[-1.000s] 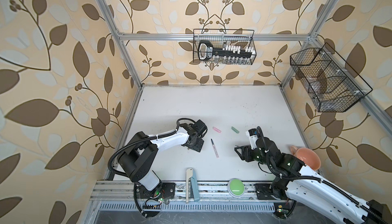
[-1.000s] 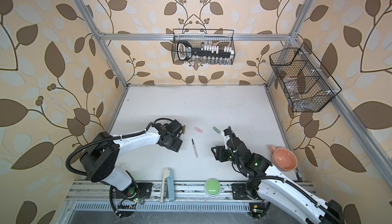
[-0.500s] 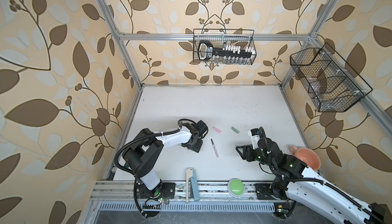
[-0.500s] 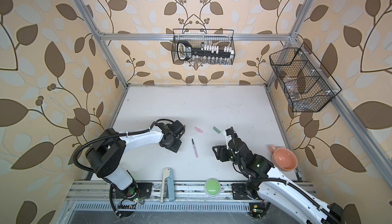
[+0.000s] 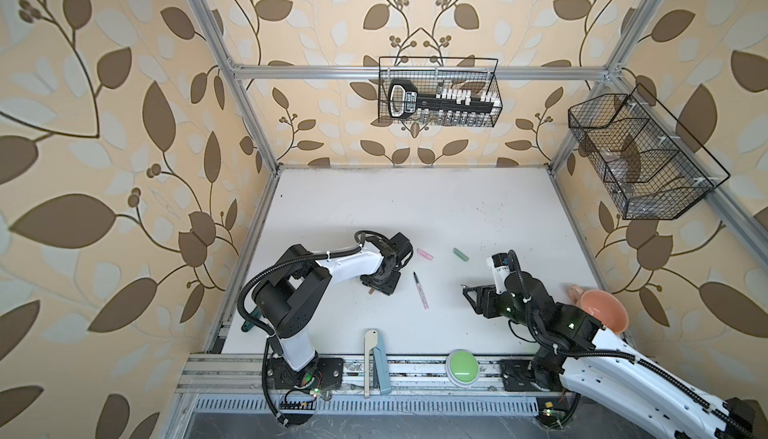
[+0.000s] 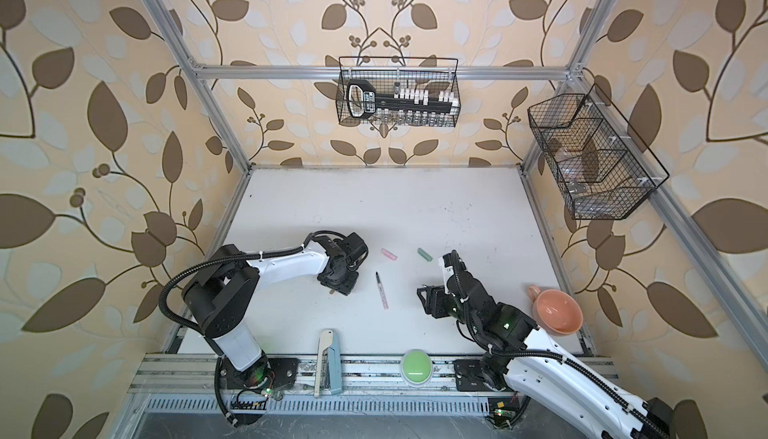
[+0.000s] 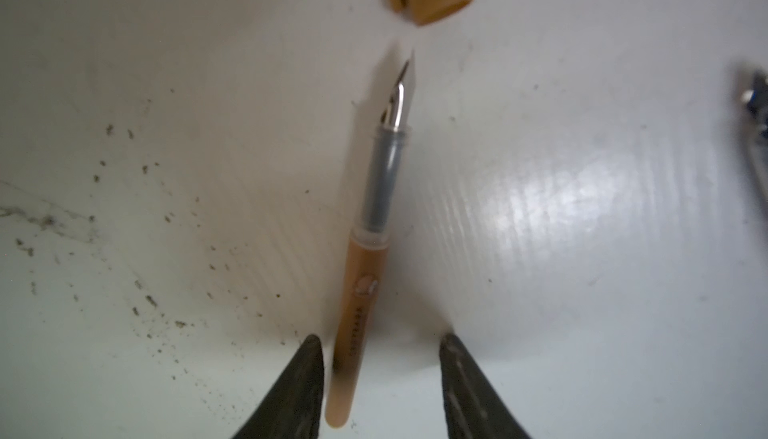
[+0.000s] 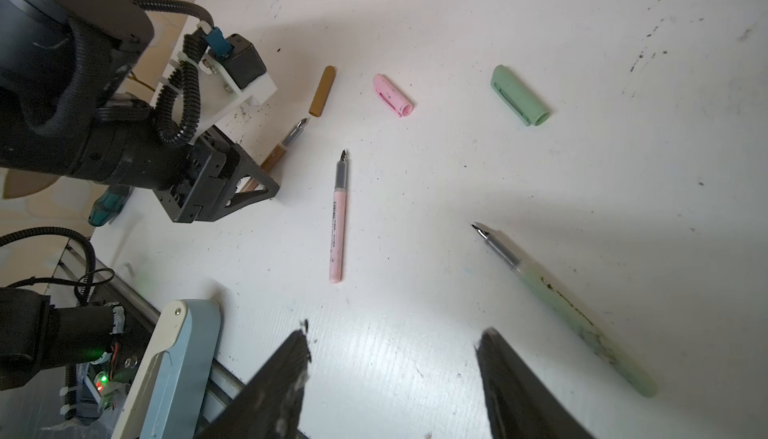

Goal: Insert the pens into the pen caps

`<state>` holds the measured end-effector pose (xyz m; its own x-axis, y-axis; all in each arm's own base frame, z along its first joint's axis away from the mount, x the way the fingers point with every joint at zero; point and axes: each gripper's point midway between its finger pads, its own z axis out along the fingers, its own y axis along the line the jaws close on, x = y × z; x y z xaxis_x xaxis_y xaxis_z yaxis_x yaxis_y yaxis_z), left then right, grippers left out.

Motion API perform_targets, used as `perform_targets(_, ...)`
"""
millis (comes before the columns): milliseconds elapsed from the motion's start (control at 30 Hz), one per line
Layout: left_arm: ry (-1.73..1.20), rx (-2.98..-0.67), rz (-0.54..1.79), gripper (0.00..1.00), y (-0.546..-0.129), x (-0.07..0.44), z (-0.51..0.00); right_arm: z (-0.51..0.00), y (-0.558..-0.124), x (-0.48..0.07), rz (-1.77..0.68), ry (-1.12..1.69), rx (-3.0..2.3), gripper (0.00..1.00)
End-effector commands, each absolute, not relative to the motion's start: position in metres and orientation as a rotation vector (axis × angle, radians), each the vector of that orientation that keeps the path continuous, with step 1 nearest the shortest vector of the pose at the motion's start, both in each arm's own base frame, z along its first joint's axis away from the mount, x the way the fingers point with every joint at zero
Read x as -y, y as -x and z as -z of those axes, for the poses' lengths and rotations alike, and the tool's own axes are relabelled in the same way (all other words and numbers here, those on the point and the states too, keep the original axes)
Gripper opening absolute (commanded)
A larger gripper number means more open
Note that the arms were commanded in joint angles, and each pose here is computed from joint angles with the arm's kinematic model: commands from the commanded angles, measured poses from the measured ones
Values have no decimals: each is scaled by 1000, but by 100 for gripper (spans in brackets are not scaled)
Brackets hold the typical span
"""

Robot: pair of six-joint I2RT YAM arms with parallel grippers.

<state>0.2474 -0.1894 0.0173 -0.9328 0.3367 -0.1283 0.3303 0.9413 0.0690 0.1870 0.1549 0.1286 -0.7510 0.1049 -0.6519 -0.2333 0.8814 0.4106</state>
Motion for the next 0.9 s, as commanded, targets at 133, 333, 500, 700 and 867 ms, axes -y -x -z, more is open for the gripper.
perform_targets(133, -511, -2987, -99, 41, -243, 187, -7, -131, -190, -161, -650, 85, -2332, 67)
perform_targets(333, -471, -3005, -99, 33, -234, 181, -6, -130, -192, -165, -650, 92, -2342, 67)
perform_targets(500, -421, -3019, -73, 33, -222, 175, -7, -131, -194, -169, -670, 87, -2326, 66)
perform_targets(700, -399, -3014, -60, 31, -220, 173, -7, -127, -196, -177, -677, 104, -2340, 66)
perform_targets(867, -426, -3026, -68, 26, -219, 177, -4, -122, -198, -184, -691, 115, -2347, 66)
